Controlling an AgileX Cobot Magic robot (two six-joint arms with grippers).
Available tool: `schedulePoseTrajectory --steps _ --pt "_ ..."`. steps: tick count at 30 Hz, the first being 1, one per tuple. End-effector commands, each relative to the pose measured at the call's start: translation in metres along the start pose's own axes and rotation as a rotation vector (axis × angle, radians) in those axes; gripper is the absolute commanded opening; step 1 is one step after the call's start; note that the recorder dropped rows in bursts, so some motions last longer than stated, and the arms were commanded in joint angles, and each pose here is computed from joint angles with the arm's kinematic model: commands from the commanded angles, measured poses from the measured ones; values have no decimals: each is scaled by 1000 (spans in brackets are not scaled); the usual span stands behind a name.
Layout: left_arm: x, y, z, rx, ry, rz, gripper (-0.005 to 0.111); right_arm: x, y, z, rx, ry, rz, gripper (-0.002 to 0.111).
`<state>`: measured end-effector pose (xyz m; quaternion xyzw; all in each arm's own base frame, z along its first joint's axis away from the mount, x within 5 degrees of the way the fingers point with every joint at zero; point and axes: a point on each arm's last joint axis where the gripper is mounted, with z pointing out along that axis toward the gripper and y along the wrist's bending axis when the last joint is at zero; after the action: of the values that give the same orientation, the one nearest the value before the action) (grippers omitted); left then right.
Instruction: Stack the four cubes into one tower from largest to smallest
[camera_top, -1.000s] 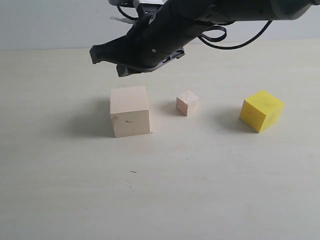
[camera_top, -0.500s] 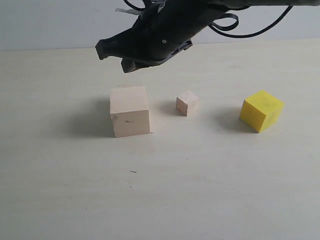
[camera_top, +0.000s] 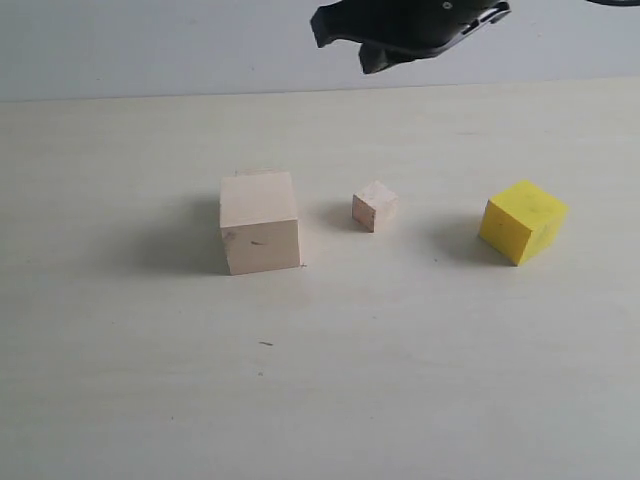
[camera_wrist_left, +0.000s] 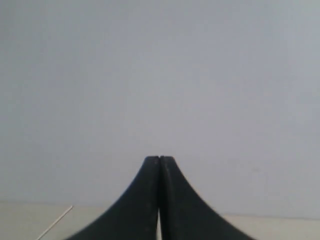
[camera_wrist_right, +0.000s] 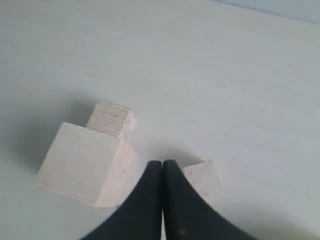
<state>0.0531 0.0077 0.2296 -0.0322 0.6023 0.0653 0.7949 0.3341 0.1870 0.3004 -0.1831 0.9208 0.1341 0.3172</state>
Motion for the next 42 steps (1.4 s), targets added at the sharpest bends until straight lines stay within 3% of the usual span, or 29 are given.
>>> schedulePoseTrajectory --steps 1,4,7,13,17,21,25,27,33,42 --pt "-10 0 -1 -4 -101 26 0 -1 -19 -6 39 11 33 0" --pt "-3 0 0 6 -31 -126 0 -2 -28 -7 63 8 36 0" --pt "5 -2 5 10 179 -137 0 -2 -39 -8 96 12 32 0" --pt "-11 -2 31 1 285 -186 0 -2 -46 -9 105 14 51 0" --pt "-32 -2 64 0 403 -183 0 -2 -46 -9 105 14 53 0" --pt "-50 -4 108 11 612 -147 0 -2 -43 -8 81 13 84 0" --pt "-50 -8 154 59 867 -112 0 -2 -41 -8 63 10 96 0" --pt "-50 -13 175 111 931 -112 0 -2 -40 -8 58 10 101 0" --pt "-48 -28 233 199 903 -305 0 -2 -41 -8 59 10 100 0" --pt "-40 -21 264 70 731 -436 0 2 -41 -8 63 51 104 0"
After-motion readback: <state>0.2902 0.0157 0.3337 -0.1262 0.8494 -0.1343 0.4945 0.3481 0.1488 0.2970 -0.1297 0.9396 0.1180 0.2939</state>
